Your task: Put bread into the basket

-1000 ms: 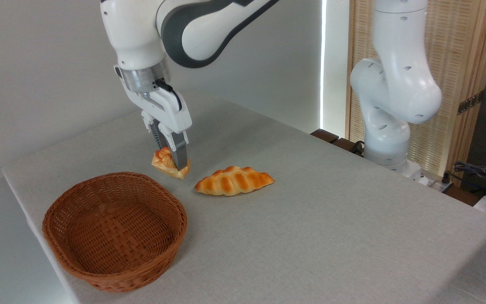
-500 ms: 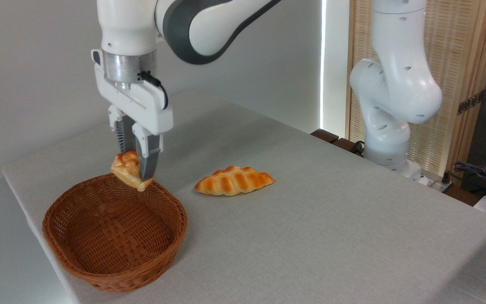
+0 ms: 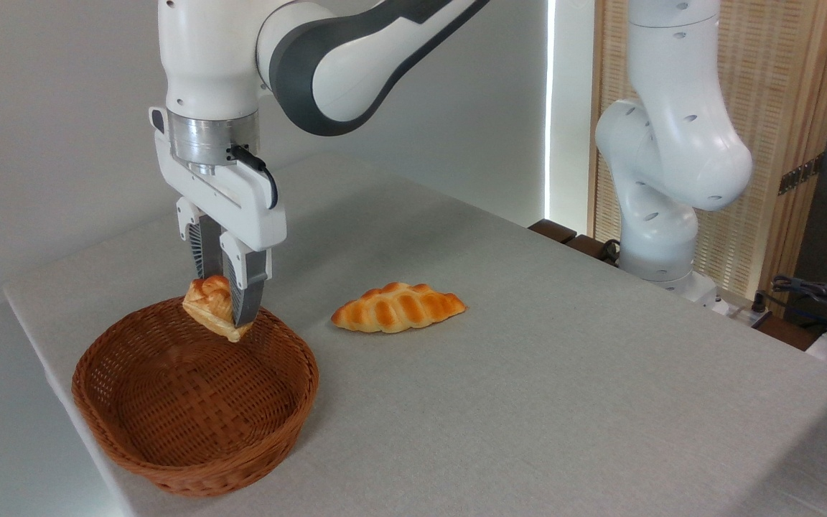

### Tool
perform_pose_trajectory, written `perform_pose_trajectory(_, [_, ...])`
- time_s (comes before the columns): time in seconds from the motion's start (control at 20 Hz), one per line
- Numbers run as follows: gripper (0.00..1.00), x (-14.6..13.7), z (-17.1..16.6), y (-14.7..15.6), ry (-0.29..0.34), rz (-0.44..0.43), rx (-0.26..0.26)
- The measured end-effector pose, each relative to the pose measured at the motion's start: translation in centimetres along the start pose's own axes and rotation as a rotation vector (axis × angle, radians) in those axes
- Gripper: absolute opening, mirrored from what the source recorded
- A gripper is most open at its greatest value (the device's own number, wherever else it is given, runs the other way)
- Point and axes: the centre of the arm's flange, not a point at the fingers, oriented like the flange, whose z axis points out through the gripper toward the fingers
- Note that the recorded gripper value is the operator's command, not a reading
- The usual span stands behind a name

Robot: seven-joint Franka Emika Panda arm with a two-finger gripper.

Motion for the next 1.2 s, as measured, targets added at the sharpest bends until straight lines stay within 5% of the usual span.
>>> perform_pose_trajectory(0.55, [1.0,0.0,-0.1,0.1,-0.005,0.001,-0.003])
perform_pose_trajectory(0.9, [1.0,-2.4,-2.1,0.8,-0.151,0.015,-0.044])
perform_pose_trajectory(1.2, [1.0,-2.7,-2.8,0.9,-0.158,0.045,-0.048])
